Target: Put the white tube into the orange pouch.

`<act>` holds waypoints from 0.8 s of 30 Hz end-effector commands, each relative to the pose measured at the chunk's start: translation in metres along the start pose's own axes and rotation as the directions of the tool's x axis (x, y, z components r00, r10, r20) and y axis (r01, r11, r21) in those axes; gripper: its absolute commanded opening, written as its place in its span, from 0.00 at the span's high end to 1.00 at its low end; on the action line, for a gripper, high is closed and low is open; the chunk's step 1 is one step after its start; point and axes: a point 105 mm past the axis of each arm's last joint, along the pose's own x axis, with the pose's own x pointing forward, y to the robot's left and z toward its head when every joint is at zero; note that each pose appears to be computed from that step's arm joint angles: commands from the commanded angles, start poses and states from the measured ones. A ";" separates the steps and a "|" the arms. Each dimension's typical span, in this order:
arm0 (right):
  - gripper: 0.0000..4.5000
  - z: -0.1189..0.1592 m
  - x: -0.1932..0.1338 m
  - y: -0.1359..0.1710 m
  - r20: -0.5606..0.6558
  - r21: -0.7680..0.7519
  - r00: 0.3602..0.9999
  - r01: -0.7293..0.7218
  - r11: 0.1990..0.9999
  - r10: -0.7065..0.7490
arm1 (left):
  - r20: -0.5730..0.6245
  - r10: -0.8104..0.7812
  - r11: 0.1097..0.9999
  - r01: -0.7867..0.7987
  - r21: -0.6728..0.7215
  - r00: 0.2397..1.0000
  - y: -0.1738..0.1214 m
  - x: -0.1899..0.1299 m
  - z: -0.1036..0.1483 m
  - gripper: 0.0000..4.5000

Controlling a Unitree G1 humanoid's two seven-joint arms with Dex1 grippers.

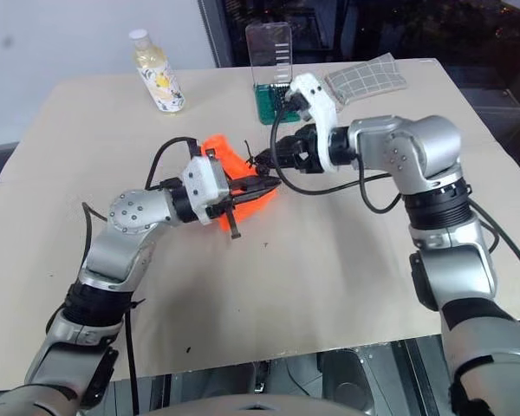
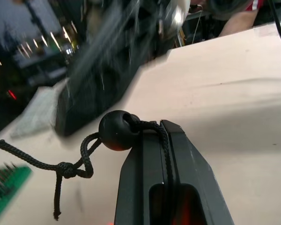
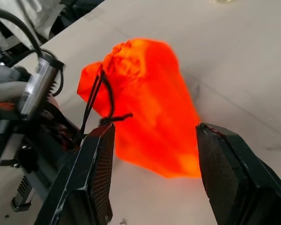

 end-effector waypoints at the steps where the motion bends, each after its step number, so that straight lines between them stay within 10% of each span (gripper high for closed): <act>1: 0.39 0.008 -0.002 0.010 0.028 -0.044 0.999 -0.023 0.999 0.024 | 0.009 0.019 0.994 -0.020 0.112 1.000 0.000 0.000 0.003 1.00; 24: 0.39 -0.009 -0.007 0.010 -0.012 -0.022 1.000 -0.010 1.000 0.010 | -0.024 0.035 0.976 -0.029 0.217 0.999 0.000 0.000 -0.011 1.00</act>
